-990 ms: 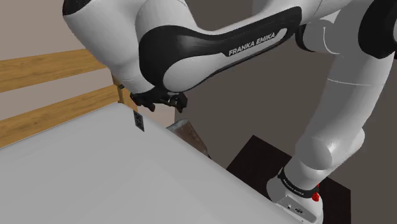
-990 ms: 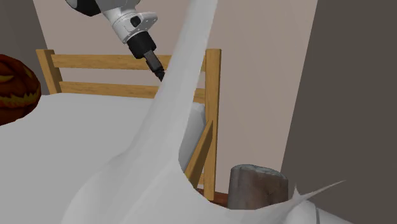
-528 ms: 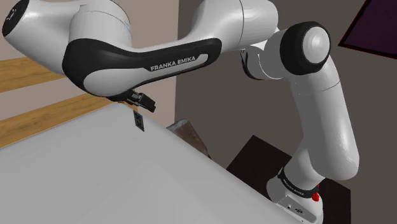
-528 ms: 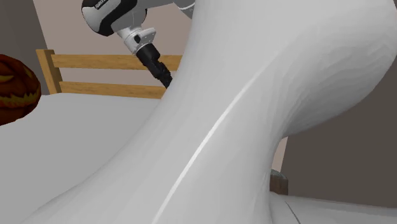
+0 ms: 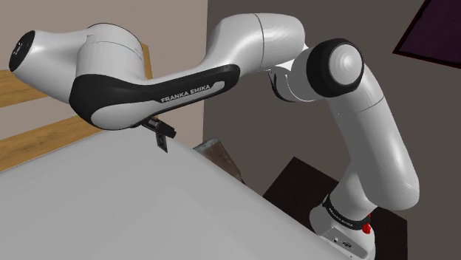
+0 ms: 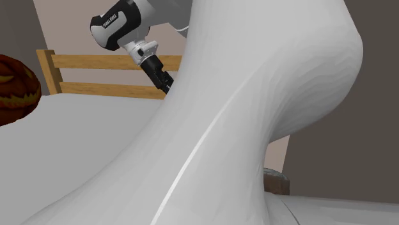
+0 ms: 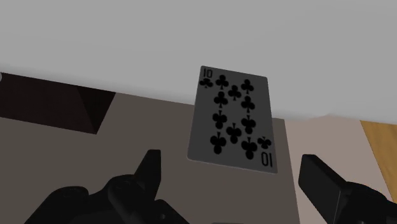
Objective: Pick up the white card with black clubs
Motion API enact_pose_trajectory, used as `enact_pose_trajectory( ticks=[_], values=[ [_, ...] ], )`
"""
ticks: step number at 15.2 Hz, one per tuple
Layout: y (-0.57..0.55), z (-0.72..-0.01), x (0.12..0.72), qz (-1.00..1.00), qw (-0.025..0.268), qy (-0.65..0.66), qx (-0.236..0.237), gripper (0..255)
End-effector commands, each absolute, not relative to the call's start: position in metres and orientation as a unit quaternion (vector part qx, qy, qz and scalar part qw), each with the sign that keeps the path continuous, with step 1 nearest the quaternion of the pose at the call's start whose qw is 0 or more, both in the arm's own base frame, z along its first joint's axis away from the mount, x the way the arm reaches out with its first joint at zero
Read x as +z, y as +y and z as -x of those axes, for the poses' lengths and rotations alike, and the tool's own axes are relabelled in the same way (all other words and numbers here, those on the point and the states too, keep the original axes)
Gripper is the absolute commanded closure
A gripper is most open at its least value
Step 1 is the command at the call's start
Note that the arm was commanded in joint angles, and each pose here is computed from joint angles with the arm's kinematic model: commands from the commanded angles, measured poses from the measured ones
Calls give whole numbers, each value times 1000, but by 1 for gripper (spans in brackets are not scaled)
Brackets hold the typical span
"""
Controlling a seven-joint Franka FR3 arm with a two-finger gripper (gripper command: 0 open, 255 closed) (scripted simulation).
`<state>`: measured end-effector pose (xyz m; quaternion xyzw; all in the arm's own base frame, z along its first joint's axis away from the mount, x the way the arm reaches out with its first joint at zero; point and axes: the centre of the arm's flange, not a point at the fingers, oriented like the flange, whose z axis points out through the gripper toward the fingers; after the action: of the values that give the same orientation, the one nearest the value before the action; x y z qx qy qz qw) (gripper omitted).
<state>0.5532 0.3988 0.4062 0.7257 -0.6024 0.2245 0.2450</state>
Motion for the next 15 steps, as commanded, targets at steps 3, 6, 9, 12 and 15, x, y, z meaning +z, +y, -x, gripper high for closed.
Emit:
enact_pose_trajectory(
  ticks=[3, 6, 9, 12, 15],
  values=[
    [399, -553, 396, -726, 245, -603, 225, 255],
    [400, -553, 396, -726, 245, -603, 225, 255],
    [399, -553, 396, -726, 245, -603, 225, 255],
    [399, -553, 397, -726, 245, -603, 225, 255],
    [399, -553, 413, -726, 245, -603, 225, 255]
  ],
)
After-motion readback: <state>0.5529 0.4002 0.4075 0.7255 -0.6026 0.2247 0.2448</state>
